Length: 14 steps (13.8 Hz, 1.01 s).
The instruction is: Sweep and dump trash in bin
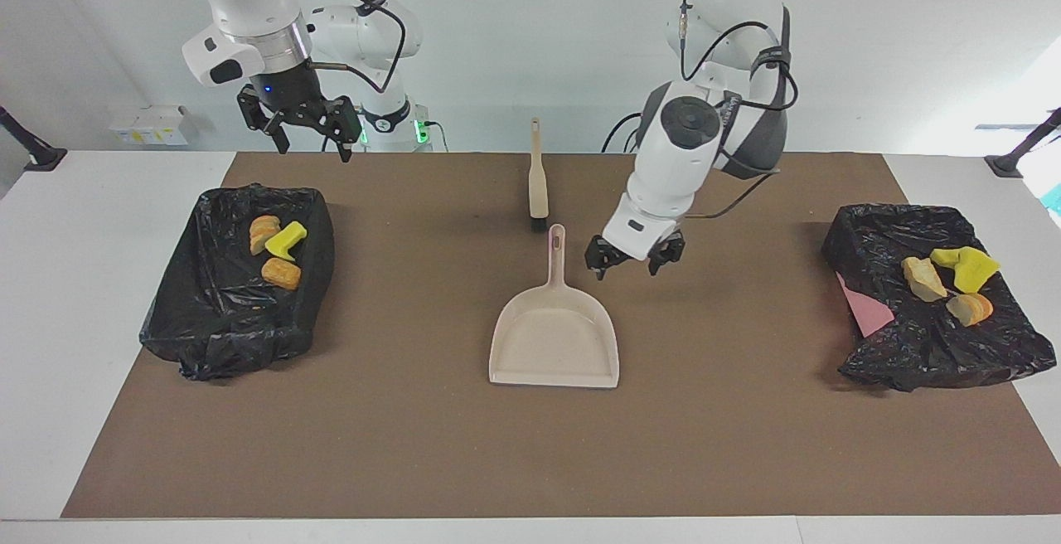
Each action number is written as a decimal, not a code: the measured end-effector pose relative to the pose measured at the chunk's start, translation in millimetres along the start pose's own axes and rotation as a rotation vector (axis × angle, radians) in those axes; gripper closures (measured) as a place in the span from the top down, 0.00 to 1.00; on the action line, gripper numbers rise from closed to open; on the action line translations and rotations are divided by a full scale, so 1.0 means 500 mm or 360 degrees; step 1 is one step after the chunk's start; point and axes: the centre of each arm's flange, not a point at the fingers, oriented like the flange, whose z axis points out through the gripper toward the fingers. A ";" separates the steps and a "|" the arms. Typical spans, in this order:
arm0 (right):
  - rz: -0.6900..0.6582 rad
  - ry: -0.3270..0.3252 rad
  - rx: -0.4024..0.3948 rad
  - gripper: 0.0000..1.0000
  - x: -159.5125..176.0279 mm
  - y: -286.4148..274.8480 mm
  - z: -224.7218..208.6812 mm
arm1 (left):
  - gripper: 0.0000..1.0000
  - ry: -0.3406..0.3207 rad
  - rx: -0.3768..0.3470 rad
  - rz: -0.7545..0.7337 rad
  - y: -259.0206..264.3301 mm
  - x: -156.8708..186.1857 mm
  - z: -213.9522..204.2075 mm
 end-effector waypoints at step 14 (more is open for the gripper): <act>0.0000 0.0000 0.0000 1.00 0.000 0.000 0.000 | 1.00 0.0031 -0.0023 0.0266 -0.445 0.111 -0.213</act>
